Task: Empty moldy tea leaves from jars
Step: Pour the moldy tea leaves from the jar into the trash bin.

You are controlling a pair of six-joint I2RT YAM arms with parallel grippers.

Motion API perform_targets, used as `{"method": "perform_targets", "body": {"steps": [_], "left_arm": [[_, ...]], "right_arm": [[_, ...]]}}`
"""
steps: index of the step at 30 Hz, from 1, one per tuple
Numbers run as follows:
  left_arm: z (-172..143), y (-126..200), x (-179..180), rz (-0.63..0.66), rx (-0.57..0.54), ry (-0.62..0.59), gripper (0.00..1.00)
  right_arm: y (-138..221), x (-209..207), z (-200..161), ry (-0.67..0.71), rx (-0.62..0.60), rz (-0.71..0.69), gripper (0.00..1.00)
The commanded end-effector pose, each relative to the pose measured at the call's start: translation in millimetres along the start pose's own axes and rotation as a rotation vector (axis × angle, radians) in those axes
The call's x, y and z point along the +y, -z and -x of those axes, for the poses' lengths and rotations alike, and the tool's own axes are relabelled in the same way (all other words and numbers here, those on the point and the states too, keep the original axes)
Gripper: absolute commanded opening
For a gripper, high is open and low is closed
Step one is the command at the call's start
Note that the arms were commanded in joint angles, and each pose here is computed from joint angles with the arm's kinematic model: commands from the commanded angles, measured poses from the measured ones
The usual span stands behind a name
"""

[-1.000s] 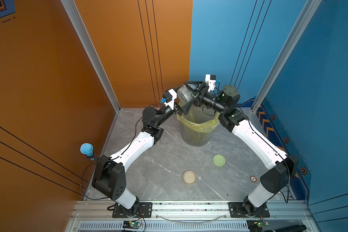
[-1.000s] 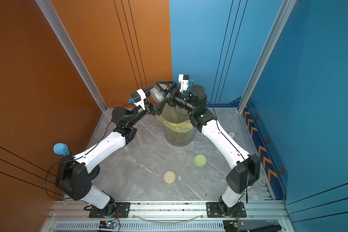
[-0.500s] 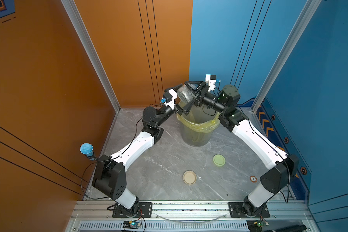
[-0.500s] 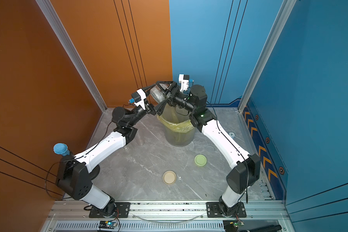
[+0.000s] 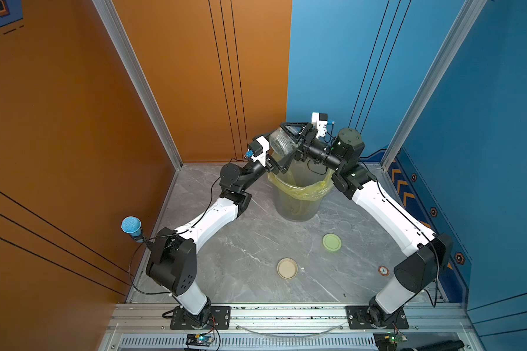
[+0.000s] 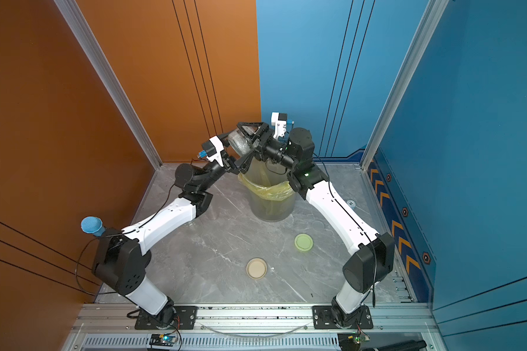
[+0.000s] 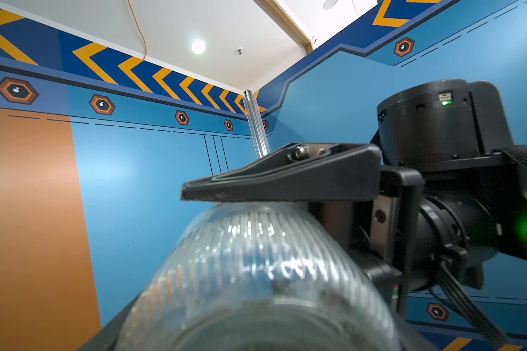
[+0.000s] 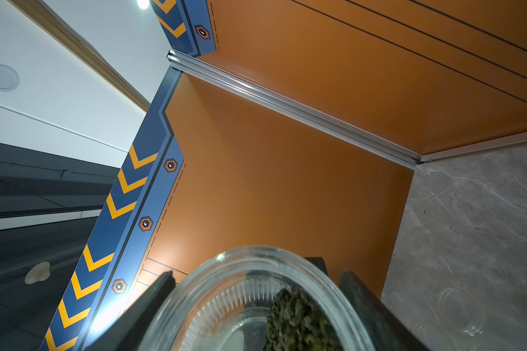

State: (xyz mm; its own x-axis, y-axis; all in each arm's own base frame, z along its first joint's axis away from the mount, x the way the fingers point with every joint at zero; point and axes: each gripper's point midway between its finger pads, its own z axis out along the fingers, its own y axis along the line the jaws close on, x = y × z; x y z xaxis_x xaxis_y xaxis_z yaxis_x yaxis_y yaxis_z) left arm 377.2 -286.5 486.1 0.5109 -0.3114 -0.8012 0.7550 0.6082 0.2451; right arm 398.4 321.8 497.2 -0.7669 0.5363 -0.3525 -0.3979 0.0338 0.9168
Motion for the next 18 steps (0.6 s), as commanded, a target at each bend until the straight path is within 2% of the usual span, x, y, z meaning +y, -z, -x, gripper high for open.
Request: {"method": "perform_targets", "body": {"steps": [1, 3, 9, 18], "left_arm": [[19, -6, -8, -0.042, -0.046, -0.008, 0.77], [21, -6, -9, -0.047, -0.047, -0.007, 0.7], [15, -2, -13, -0.05, -0.031, -0.009, 0.6], [0, 3, -13, -0.029, 0.004, -0.007, 0.55]], "right_arm": [[1, 17, -5, 0.023, 0.015, 0.064, 0.37], [1, 15, -5, 0.023, 0.016, 0.062, 0.38], [0, 12, -4, 0.022, 0.013, 0.052, 0.4], [-1, 0, 0, 0.039, 0.011, 0.022, 0.76]]}}
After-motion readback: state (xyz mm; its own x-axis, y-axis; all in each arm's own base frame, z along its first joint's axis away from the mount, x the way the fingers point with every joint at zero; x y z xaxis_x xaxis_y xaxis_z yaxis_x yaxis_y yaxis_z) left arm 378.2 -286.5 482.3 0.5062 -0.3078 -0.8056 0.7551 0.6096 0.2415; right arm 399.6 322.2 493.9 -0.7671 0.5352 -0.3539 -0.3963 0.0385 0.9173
